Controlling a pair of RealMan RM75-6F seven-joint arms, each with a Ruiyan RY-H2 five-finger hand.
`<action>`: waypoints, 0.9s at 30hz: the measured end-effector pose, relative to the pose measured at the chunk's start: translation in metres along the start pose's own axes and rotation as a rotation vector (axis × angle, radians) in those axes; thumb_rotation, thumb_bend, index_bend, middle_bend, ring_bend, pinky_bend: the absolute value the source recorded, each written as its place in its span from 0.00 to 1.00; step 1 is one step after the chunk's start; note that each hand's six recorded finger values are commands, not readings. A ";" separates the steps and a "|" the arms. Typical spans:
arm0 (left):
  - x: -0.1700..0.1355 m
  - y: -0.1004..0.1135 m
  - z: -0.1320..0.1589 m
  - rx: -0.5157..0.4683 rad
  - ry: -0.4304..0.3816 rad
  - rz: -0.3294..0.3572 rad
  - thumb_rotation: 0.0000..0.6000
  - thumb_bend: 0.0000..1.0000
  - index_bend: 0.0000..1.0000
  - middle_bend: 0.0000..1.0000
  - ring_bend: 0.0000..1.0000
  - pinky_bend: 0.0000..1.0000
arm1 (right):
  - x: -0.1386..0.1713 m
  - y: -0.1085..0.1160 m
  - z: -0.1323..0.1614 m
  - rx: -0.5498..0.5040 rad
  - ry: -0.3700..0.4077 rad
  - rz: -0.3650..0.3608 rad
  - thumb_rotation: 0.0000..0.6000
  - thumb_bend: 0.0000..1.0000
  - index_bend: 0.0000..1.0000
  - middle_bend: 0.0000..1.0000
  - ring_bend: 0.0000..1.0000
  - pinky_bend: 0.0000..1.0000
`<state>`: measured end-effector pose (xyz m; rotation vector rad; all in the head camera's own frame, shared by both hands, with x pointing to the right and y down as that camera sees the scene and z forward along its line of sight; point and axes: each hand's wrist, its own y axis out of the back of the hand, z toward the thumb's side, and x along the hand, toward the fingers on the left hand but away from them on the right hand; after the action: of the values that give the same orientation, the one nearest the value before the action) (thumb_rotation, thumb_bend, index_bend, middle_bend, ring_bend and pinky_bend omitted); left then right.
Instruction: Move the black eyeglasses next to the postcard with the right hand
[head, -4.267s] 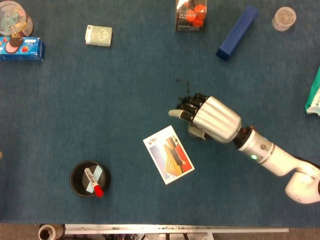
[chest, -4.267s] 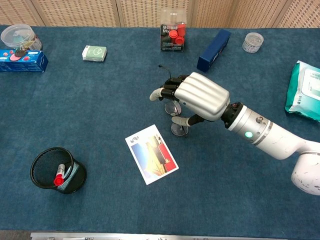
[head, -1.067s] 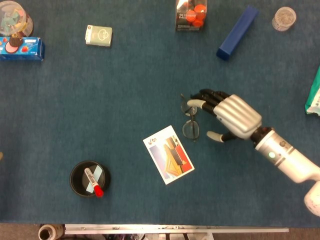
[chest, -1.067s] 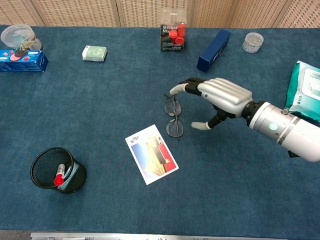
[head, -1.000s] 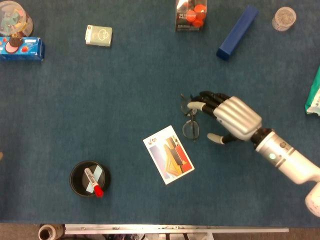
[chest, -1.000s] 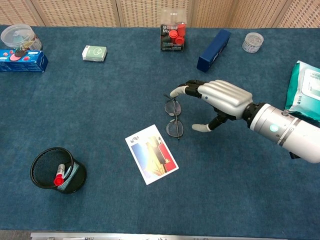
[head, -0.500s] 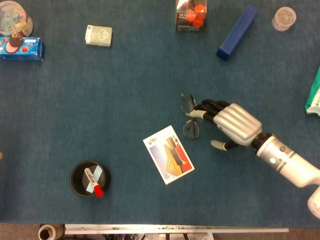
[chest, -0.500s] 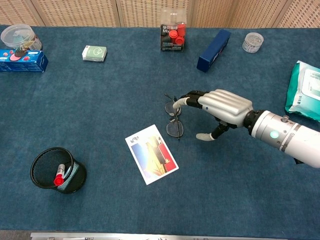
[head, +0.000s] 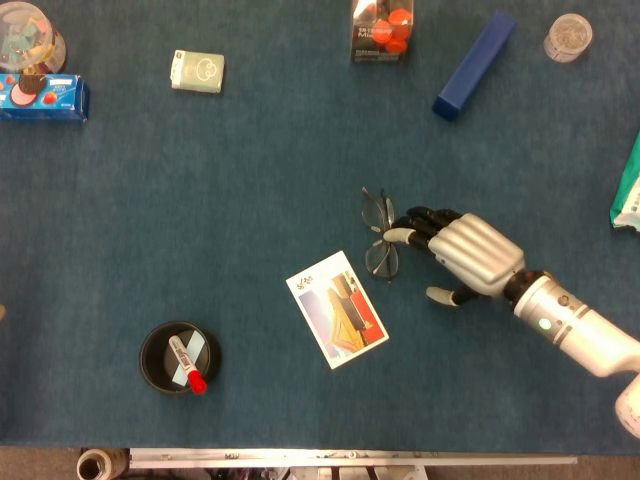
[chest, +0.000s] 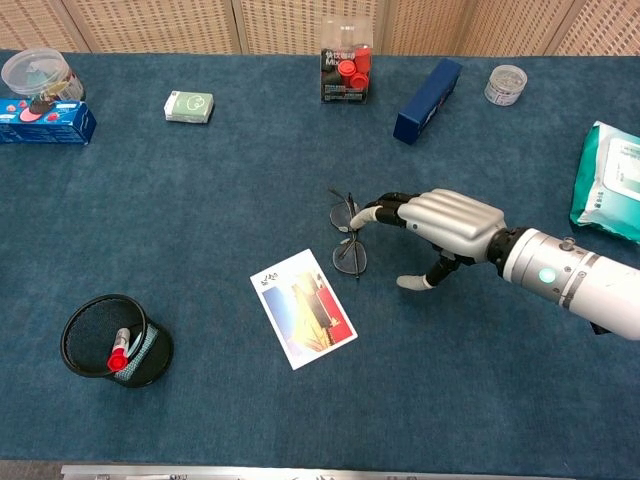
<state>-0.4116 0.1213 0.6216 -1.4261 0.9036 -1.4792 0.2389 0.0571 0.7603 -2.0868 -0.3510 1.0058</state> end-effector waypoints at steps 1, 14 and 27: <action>0.000 0.000 0.000 0.000 0.000 0.000 1.00 0.00 0.56 0.46 0.38 0.46 | 0.000 -0.001 0.000 0.000 -0.001 0.003 1.00 0.22 0.19 0.18 0.10 0.23; 0.000 0.000 0.000 -0.001 -0.001 0.000 1.00 0.00 0.56 0.46 0.38 0.46 | -0.003 -0.006 -0.002 0.001 -0.011 0.028 1.00 0.22 0.19 0.19 0.10 0.23; 0.000 0.000 0.000 -0.003 -0.001 -0.001 1.00 0.00 0.55 0.46 0.38 0.46 | -0.006 -0.005 0.000 -0.011 -0.013 0.031 1.00 0.22 0.19 0.19 0.10 0.23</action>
<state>-0.4120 0.1211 0.6212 -1.4290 0.9048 -1.4787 0.2355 0.0575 0.7669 -2.1022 -0.3320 1.0379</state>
